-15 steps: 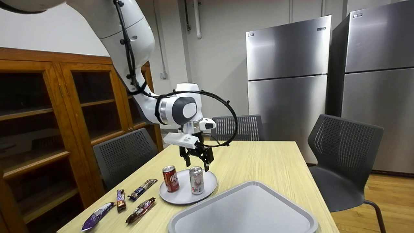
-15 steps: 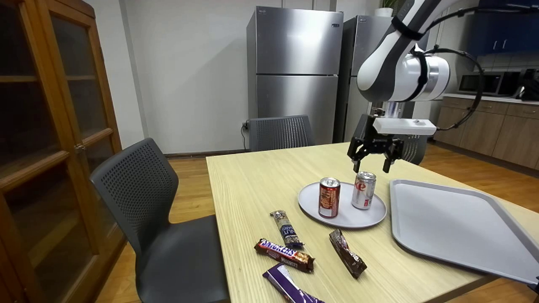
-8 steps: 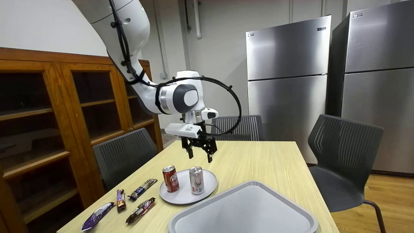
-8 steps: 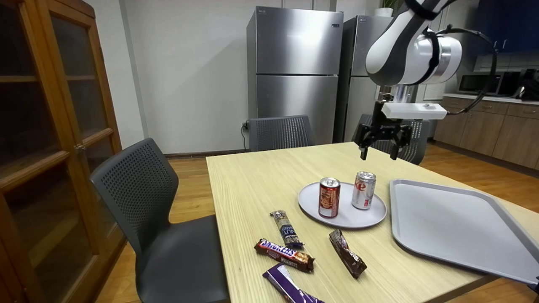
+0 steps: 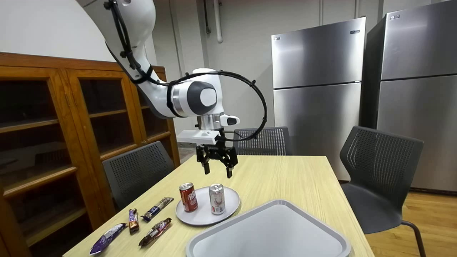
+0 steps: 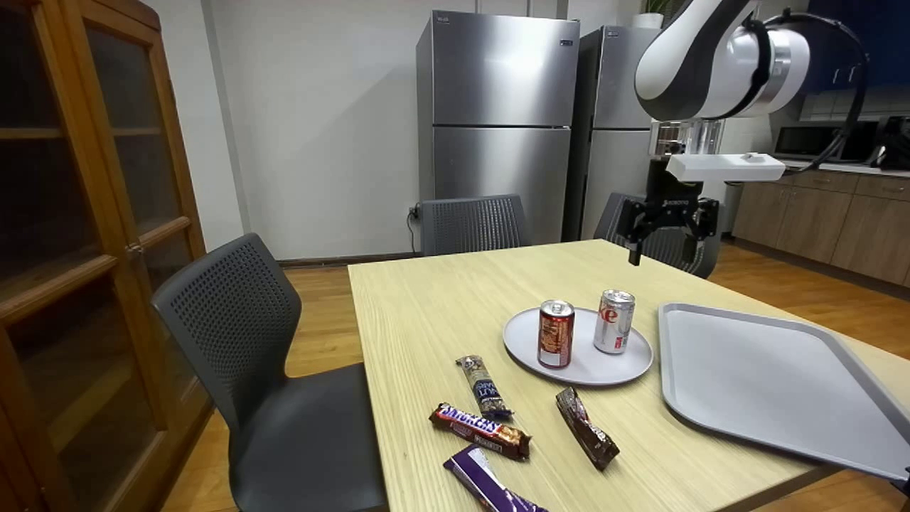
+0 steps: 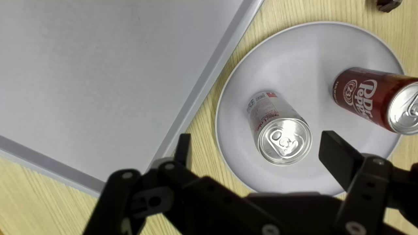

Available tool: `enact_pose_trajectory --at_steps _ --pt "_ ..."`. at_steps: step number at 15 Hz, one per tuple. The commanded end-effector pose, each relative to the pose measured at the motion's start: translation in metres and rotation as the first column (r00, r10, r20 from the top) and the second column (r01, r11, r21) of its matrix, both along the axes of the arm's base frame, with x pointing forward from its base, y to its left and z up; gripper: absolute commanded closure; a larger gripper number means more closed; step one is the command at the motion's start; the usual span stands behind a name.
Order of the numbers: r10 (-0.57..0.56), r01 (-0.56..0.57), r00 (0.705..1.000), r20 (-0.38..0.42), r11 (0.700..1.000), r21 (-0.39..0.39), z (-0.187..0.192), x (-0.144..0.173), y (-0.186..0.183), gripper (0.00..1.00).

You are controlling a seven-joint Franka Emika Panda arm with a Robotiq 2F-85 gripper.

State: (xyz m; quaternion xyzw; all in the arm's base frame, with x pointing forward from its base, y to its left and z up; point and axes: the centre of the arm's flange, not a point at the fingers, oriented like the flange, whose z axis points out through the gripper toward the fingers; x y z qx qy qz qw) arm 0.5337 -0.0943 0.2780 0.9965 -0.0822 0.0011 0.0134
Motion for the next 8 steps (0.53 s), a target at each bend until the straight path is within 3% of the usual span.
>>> enact_pose_trajectory --at_steps 1,2,3,8 --pt "0.022 -0.022 1.000 -0.022 1.000 -0.012 0.016 -0.027 0.000 0.00" --pt "0.030 -0.030 0.999 -0.026 0.999 -0.016 0.015 -0.030 -0.001 0.00" --pt "0.008 -0.008 1.000 -0.014 1.000 -0.006 0.004 -0.012 0.000 0.00" --pt "0.007 -0.007 1.000 -0.020 1.000 -0.006 0.001 -0.014 -0.001 0.00"
